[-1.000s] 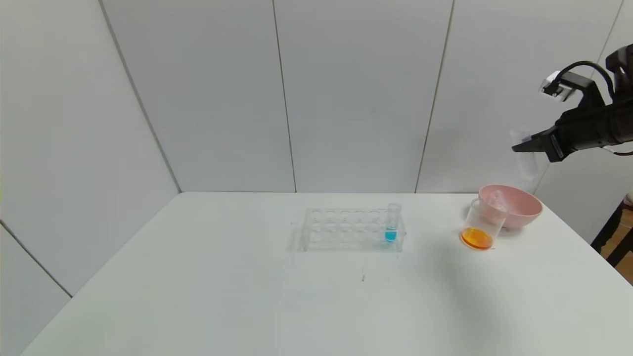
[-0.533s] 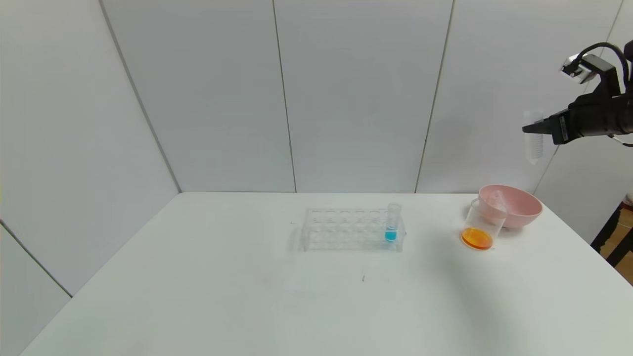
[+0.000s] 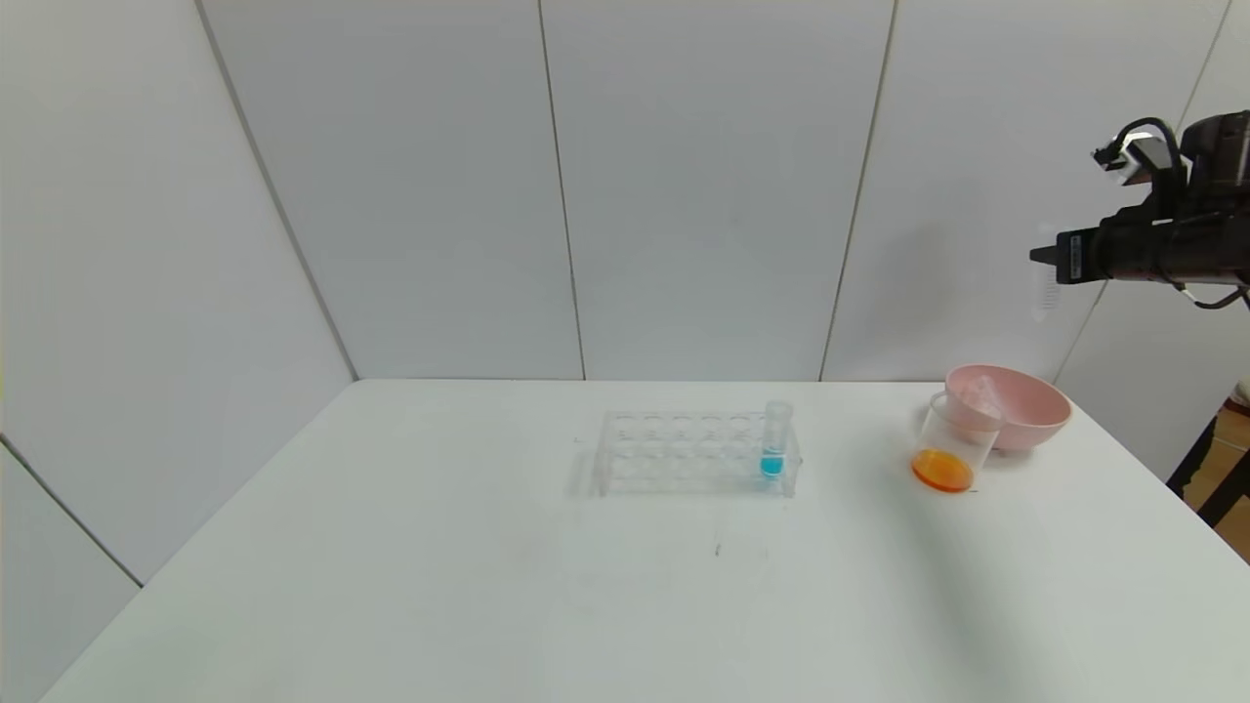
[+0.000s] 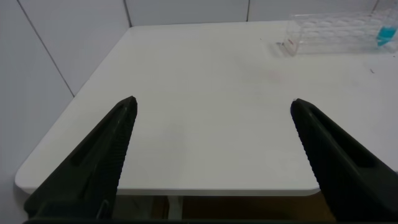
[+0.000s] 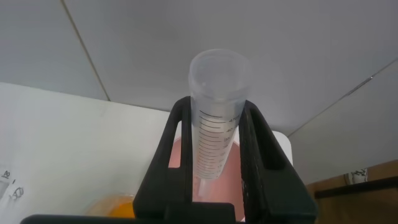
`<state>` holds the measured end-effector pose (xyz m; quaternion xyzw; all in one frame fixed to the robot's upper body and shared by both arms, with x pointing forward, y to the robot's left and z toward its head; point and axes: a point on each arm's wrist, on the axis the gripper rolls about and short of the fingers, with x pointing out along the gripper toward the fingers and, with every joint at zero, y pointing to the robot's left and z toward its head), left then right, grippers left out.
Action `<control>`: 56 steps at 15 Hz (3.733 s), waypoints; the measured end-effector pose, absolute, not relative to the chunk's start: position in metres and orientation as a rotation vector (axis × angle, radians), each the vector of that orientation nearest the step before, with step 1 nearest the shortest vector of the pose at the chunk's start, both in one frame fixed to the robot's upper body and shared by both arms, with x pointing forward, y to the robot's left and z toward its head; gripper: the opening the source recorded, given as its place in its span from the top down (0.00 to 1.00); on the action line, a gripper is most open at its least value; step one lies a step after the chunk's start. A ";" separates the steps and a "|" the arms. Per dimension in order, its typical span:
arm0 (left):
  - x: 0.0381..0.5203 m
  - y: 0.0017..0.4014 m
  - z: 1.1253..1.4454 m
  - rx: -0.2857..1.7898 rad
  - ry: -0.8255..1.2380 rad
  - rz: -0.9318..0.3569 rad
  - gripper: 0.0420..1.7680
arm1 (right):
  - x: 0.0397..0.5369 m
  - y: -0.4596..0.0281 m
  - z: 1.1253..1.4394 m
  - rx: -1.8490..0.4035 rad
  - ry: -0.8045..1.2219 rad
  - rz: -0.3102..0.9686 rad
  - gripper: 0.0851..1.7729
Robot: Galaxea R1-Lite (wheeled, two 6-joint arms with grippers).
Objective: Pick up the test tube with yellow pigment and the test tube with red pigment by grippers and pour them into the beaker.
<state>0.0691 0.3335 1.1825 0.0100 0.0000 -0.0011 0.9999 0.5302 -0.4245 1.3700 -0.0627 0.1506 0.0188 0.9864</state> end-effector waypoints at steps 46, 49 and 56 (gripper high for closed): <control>0.069 0.333 1.182 0.020 0.000 -0.002 0.00 | 0.556 -0.437 1.252 -0.068 0.468 -0.041 0.13; 0.069 0.333 1.182 0.020 0.000 -0.002 0.00 | 0.553 -0.434 1.263 -0.071 0.454 -0.037 0.10; 0.069 0.333 1.182 0.022 0.000 -0.002 0.00 | 0.531 -0.423 1.310 -0.067 0.401 -0.027 0.06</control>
